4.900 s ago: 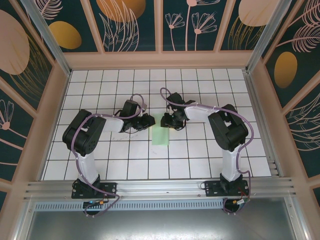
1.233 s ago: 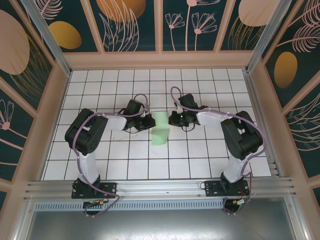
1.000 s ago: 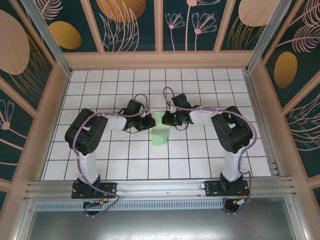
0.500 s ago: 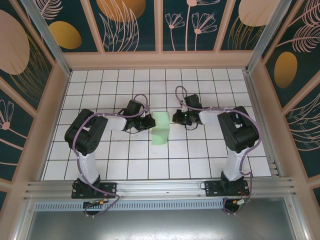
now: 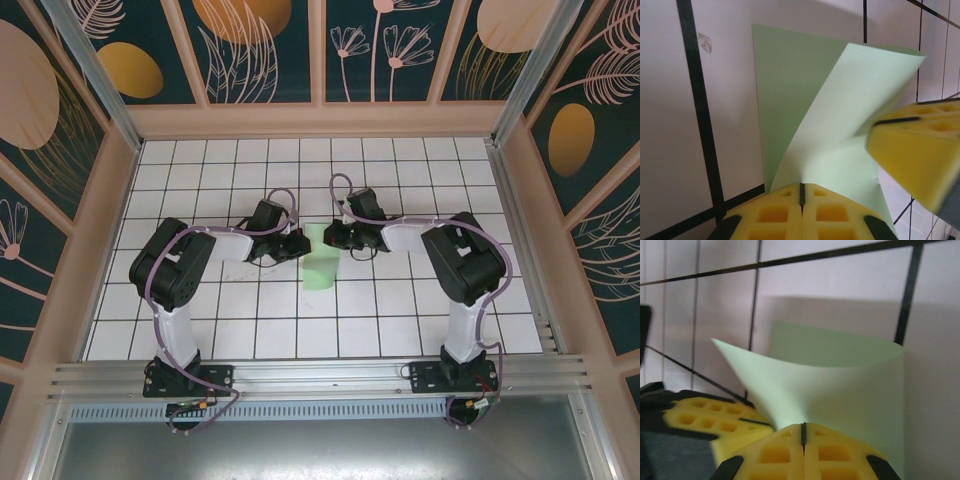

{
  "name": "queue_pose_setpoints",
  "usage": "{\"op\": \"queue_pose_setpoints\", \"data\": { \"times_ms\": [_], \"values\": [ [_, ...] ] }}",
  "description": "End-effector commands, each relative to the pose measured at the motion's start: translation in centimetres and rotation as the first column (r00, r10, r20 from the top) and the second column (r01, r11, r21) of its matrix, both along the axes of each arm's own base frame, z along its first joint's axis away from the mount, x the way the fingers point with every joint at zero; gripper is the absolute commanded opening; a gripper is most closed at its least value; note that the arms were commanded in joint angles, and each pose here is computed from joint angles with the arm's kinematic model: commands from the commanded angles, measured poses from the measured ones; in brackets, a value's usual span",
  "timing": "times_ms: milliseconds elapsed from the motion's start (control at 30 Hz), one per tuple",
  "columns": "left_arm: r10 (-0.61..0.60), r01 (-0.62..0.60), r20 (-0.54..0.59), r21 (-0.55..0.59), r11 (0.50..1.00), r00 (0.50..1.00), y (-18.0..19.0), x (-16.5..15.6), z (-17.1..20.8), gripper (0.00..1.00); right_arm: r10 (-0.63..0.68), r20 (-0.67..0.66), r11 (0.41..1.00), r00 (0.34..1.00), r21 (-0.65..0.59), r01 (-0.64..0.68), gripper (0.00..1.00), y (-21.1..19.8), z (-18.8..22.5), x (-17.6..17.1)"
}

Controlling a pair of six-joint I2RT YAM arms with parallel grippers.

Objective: Fold a paper plane with a square sheet of paper (pick it up from the middle)

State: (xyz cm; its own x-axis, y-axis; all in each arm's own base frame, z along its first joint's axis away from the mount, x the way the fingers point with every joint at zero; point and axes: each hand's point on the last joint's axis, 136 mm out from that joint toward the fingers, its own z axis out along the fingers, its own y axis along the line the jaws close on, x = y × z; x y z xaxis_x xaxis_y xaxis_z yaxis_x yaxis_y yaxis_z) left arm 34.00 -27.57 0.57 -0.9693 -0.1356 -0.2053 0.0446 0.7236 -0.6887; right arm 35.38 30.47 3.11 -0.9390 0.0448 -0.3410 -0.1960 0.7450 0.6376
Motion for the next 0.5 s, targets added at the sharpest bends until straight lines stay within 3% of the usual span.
{"op": "queue_pose_setpoints", "data": {
  "times_ms": [0, 233, 367, 467],
  "values": [
    [0.122, -0.030, -0.231, 0.366, 0.930, 0.965, 7.2, -5.9, -9.7, 0.00, -0.010, -0.001, 1.000, 1.000, 0.016, 0.010, 0.00, 0.4, -0.4, 0.9],
    [0.119, -0.025, -0.233, 0.371, 0.928, 0.965, 7.4, -6.2, -9.9, 0.00, -0.208, -0.029, 0.977, 0.978, -0.049, 0.207, 0.00, -6.2, -2.7, 4.1],
    [0.119, -0.025, -0.235, 0.370, 0.929, 0.965, 7.5, -6.4, -10.0, 0.00, -0.267, 0.024, 0.961, 0.964, -0.063, 0.268, 0.00, -7.9, -0.6, 5.3],
    [0.120, -0.026, -0.235, 0.369, 0.929, 0.965, 7.5, -6.3, -10.0, 0.00, -0.245, 0.070, 0.968, 0.967, -0.033, 0.248, 0.00, -6.9, 1.8, 5.2]
  ]
}}
